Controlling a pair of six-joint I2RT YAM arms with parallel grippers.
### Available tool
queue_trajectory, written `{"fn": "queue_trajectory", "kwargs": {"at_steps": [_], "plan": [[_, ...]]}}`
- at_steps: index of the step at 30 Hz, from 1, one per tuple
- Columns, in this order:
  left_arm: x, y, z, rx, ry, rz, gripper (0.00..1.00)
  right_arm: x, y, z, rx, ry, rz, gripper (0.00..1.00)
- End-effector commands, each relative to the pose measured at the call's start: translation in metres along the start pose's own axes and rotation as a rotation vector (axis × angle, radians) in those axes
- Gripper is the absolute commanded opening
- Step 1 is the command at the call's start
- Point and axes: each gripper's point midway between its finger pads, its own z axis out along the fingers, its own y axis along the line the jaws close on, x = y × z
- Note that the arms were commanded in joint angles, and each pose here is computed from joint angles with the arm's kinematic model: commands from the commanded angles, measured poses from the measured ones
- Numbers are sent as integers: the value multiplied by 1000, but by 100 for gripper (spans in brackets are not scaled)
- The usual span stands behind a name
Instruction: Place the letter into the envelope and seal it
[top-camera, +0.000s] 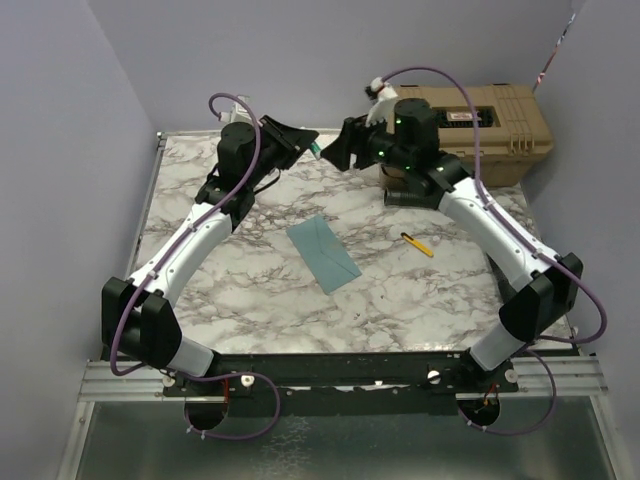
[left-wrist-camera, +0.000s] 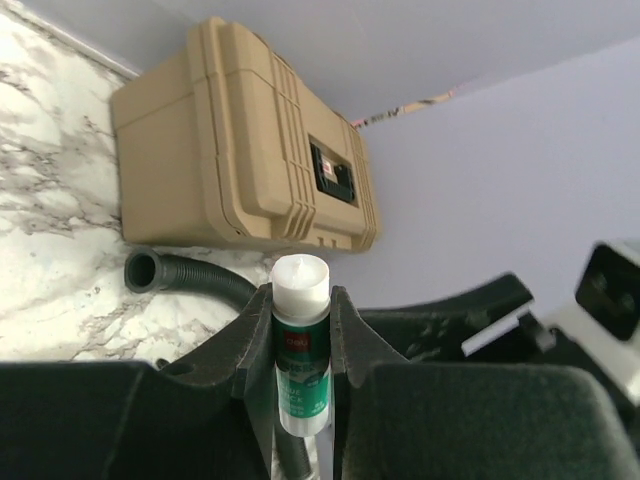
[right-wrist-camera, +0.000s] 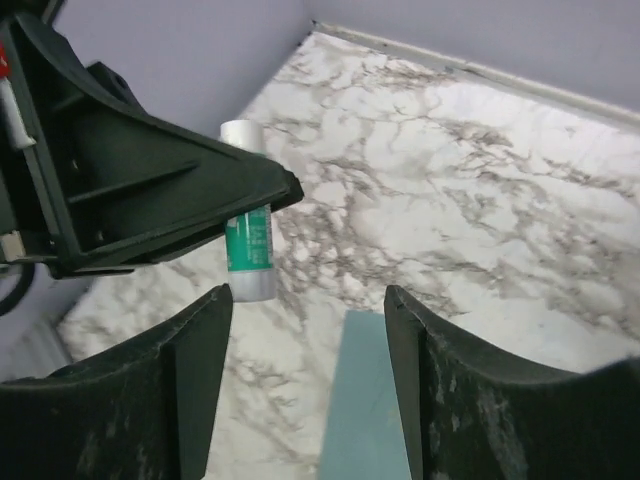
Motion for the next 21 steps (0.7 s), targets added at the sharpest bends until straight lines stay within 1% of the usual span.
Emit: {"fn": "queue_trajectory", "kwargs": {"at_steps": [1,5,8,9,12,15,18,21], "plan": [[-1,-43,-13,209,71,140,0,-34,42,-49,-256,-37,367,67],[7,-80,-29,411,142,224,0,-46,65,-72,-446,-113,512,72],[11,-102,-43,528,176,277,0,-51,66,-72,-497,-113,599,72],[13,-108,-47,559,187,293,0,-52,62,-71,-490,-110,640,72],[17,-126,-61,648,217,321,0,-59,60,-73,-528,-117,703,70],[19,-135,-71,694,227,331,0,-61,63,-73,-560,-120,694,66],[19,-140,-75,709,227,326,0,-64,72,-81,-649,-153,642,60],[18,-142,-76,720,226,309,0,-64,83,-90,-759,-172,600,48]]}}
